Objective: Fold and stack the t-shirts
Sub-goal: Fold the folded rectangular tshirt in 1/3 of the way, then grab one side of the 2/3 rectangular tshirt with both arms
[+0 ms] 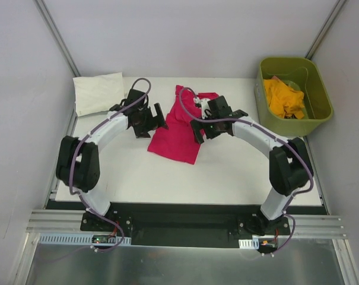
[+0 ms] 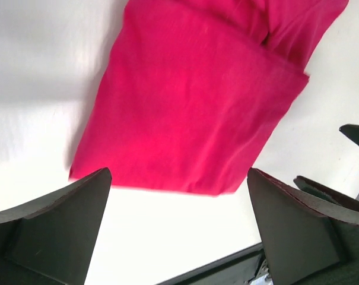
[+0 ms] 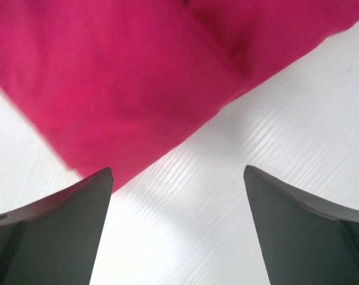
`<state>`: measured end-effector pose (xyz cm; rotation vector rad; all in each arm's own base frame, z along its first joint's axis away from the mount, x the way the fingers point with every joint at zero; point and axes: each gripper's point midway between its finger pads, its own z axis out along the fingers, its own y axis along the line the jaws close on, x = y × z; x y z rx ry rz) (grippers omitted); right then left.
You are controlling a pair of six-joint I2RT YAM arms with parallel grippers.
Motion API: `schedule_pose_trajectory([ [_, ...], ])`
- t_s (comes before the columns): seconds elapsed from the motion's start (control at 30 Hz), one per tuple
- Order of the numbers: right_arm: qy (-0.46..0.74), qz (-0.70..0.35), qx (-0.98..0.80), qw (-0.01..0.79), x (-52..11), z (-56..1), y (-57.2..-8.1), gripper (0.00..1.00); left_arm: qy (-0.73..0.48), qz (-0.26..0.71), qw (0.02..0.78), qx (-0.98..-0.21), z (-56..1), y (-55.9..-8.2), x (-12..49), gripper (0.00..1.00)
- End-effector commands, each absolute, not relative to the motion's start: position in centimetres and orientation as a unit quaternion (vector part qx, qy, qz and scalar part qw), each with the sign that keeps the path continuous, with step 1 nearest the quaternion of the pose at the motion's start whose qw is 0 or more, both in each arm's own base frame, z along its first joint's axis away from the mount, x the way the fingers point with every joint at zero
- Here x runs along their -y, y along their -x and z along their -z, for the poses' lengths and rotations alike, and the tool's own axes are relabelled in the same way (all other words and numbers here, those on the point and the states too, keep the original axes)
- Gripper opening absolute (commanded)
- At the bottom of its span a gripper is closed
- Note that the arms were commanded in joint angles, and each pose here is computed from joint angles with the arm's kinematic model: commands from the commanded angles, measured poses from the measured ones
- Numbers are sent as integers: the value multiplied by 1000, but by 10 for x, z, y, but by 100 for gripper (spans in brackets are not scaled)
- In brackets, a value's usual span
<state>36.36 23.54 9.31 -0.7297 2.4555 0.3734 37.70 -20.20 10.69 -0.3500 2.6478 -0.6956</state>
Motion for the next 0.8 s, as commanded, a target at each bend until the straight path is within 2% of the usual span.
schedule_pose_trajectory([
  [0.0,288,-208,-885,301,-257,-123,-314,96,139,216,215,-942,-115,-338,168,99],
  [0.13,307,-200,-873,321,-263,-116,-285,96,165,203,199,-944,-99,-310,151,99],
  [0.3,379,-175,-862,286,-288,-99,-250,96,186,217,159,-945,-81,-301,148,99],
  [0.4,420,-152,-850,280,-301,-88,-242,97,189,219,141,-947,-71,-305,150,90],
  [0.5,434,-143,-848,268,-307,-80,-246,99,195,221,127,-947,-63,-314,151,77],
  [0.57,444,-134,-850,250,-310,-70,-249,95,205,227,122,-944,-63,-322,154,69],
  [0.77,455,-99,-855,229,-307,-50,-257,86,214,226,98,-945,-44,-336,160,58],
])
